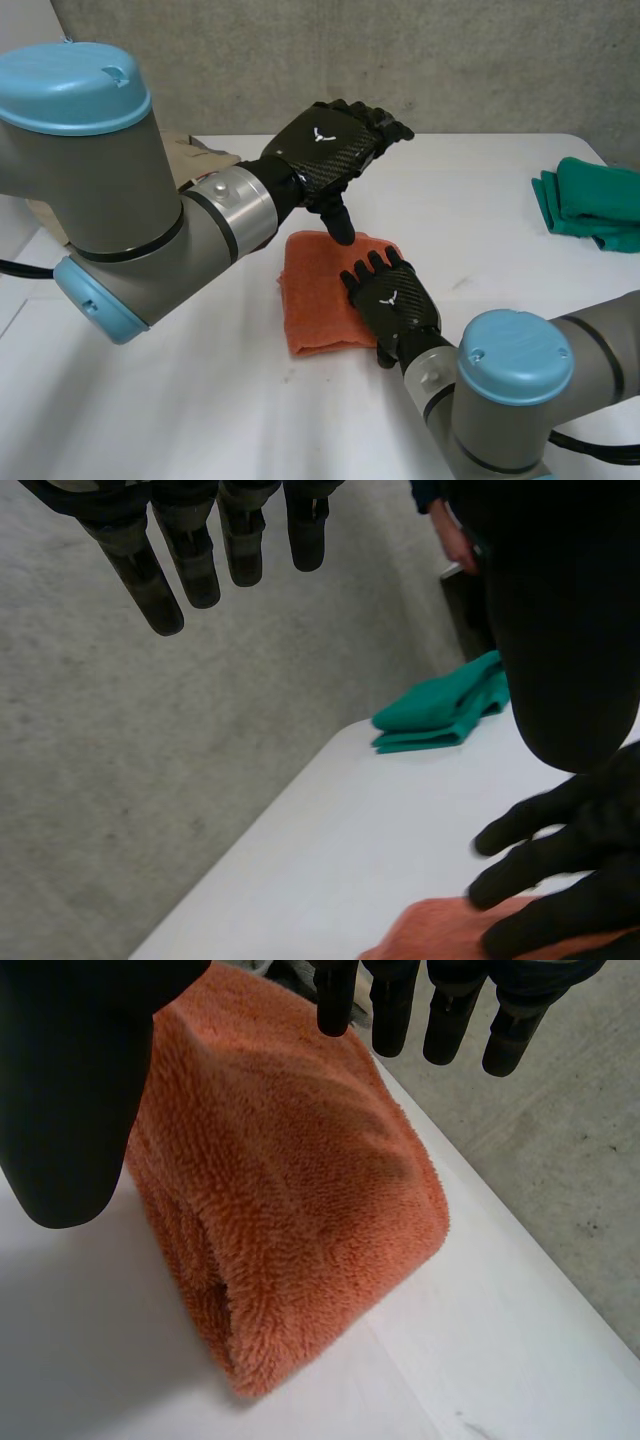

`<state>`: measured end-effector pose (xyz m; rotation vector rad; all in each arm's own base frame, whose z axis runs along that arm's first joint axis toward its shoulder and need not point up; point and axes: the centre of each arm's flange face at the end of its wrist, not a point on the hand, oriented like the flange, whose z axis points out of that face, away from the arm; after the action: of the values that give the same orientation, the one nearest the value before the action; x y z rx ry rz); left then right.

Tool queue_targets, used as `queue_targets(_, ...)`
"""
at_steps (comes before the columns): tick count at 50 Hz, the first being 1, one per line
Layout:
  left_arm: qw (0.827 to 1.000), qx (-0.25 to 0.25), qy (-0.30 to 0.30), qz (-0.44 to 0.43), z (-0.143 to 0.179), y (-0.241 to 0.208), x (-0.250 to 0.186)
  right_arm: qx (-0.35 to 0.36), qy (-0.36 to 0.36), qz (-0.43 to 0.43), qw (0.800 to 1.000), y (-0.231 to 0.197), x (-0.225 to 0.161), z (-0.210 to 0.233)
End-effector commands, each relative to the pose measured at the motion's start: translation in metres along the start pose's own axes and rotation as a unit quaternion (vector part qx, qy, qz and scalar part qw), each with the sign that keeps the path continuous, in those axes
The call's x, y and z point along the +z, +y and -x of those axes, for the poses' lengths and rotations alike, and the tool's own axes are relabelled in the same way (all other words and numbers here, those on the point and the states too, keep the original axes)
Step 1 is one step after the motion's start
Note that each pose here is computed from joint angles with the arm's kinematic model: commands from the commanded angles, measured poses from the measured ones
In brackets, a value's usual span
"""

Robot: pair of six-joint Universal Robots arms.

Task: Fold the laundry.

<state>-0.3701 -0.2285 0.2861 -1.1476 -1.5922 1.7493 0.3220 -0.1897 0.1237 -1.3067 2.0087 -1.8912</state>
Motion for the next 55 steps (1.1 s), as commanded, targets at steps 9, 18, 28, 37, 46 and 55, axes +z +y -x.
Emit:
queue_targets(9, 1.000, -0.011, 0.007, 0.016, -0.006, 0.009, -0.001, -0.004, 0.009, -0.021, 1.000, 0.015, 0.033, 0.008)
queue_targets(18, 1.000, -0.011, 0.008, 0.015, -0.006, 0.009, -0.001, -0.002, 0.018, -0.038, 0.999, 0.013, 0.044, 0.007)
queue_targets(28, 1.000, -0.011, 0.006, 0.014, -0.005, 0.008, 0.000, -0.001, 0.021, -0.053, 0.998, 0.008, 0.057, 0.006)
queue_targets(37, 1.000, -0.006, -0.001, 0.003, 0.001, 0.002, 0.001, 0.004, 0.037, -0.105, 0.994, -0.015, 0.078, -0.020)
queue_targets(46, 0.999, 0.006, -0.019, -0.034, 0.009, -0.024, 0.004, 0.007, 0.219, -0.201, 0.955, -0.073, 0.105, -0.182)
queue_targets(55, 0.997, 0.011, -0.033, -0.064, 0.015, -0.045, 0.000, -0.013, 0.329, -0.229, 0.916, -0.052, 0.096, -0.326)
